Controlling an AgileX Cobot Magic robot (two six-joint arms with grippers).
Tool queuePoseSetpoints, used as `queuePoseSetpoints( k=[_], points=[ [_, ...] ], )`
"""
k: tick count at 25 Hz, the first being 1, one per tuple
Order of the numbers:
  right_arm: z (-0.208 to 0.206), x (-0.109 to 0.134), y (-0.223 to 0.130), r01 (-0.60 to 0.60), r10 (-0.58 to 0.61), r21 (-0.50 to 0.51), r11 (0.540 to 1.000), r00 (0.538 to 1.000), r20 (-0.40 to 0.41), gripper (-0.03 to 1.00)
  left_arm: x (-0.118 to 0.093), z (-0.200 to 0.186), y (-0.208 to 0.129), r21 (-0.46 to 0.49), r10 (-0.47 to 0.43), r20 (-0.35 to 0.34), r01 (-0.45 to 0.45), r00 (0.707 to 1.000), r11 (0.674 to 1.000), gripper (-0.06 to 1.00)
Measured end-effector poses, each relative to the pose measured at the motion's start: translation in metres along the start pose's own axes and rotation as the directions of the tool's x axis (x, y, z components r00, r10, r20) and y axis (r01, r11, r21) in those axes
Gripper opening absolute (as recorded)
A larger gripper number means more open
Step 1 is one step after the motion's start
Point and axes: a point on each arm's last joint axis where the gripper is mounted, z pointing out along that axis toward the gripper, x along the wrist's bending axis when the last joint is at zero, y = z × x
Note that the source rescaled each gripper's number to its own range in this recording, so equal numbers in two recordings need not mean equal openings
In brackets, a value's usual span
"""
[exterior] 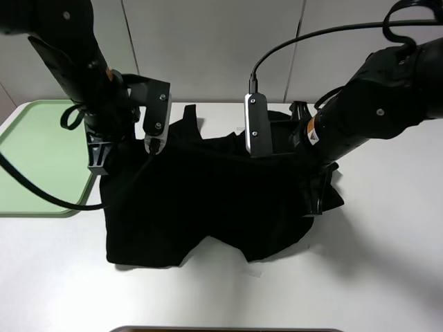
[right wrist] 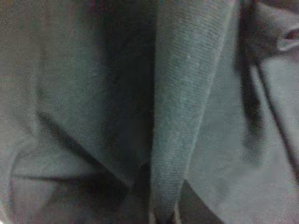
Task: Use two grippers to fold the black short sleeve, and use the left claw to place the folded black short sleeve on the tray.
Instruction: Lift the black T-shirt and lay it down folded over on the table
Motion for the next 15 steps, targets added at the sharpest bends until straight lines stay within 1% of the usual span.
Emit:
queuePoseSetpoints(
  k=[5,10,15],
  points=[
    [-0.023,-0.011,0.002,-0.012,0.013,-0.009,1.000,0.999,0.041,0.00,-0.001,-0.023,-0.004,-0.024,0.004,-0.065,-0.006,0.998,1.000,0.00],
    [-0.046,-0.033,0.011,-0.054,0.053,0.016,0.998,0.998,0.034,0.00,-0.002,-0.040,-0.007,-0.046,0.002,-0.113,-0.008,0.994,0.999,0.00],
    [-0.074,-0.055,0.021,-0.104,0.104,0.028,0.994,0.994,0.021,0.00,-0.001,-0.053,-0.007,-0.053,-0.001,-0.134,-0.006,0.991,0.999,0.00]
  ],
)
